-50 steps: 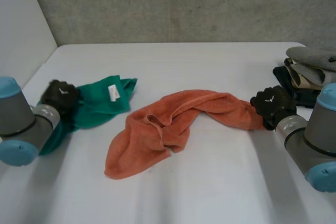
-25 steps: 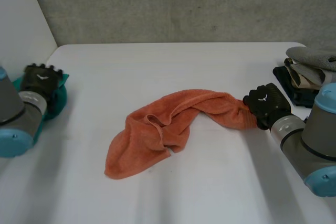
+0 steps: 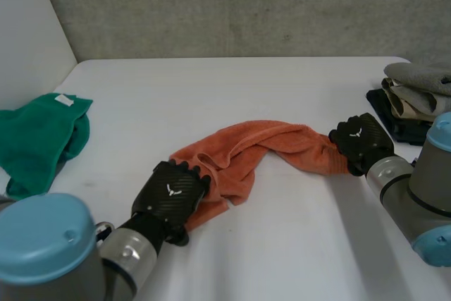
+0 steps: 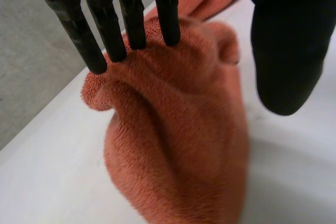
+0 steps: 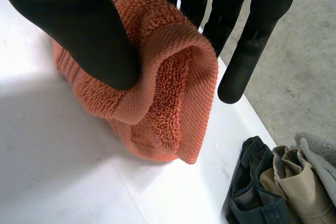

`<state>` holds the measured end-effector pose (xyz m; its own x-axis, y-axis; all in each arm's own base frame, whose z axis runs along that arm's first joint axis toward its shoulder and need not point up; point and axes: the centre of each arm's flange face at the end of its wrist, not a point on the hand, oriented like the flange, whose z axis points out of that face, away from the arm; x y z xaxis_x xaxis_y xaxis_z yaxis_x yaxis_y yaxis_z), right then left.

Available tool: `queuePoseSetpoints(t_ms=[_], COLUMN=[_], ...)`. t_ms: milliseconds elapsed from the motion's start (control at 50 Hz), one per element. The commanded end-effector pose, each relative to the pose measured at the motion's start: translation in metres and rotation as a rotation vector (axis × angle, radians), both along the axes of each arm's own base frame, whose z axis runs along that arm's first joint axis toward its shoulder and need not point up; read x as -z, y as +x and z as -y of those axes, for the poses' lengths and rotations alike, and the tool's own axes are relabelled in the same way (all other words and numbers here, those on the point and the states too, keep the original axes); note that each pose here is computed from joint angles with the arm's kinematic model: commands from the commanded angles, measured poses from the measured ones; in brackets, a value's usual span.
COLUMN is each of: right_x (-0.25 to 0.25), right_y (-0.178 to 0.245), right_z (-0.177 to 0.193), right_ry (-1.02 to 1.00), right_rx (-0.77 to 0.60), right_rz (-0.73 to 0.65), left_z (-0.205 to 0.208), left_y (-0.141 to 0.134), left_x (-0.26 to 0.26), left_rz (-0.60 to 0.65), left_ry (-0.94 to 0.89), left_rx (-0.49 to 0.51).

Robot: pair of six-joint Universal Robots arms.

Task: Fold the laundry.

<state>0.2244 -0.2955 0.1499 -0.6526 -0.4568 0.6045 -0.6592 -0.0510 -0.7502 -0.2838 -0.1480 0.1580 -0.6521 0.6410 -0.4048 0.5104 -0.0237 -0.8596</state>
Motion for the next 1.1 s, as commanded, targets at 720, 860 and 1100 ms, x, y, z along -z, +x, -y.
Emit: queuePoseSetpoints(t_ms=[720, 860, 1100], right_x=[-0.130, -0.112, -0.068], right_y=[-0.034, -0.032, 0.012], right_z=[0.011, 0.012, 0.051], right_ry=[-0.079, 0.009, -0.153], right_rx=[0.039, -0.011, 0.018], right_rz=[-0.135, -0.261, -0.152], left_z=[0.099, 0.135, 0.208], left_y=[0.070, 0.102, 0.084], left_x=[-0.148, -0.130, -0.062], left_rz=[-0.288, -0.355, -0.187], left_ry=[-0.253, 0.085, 0.169], left_rx=[-0.312, -0.387, -0.422])
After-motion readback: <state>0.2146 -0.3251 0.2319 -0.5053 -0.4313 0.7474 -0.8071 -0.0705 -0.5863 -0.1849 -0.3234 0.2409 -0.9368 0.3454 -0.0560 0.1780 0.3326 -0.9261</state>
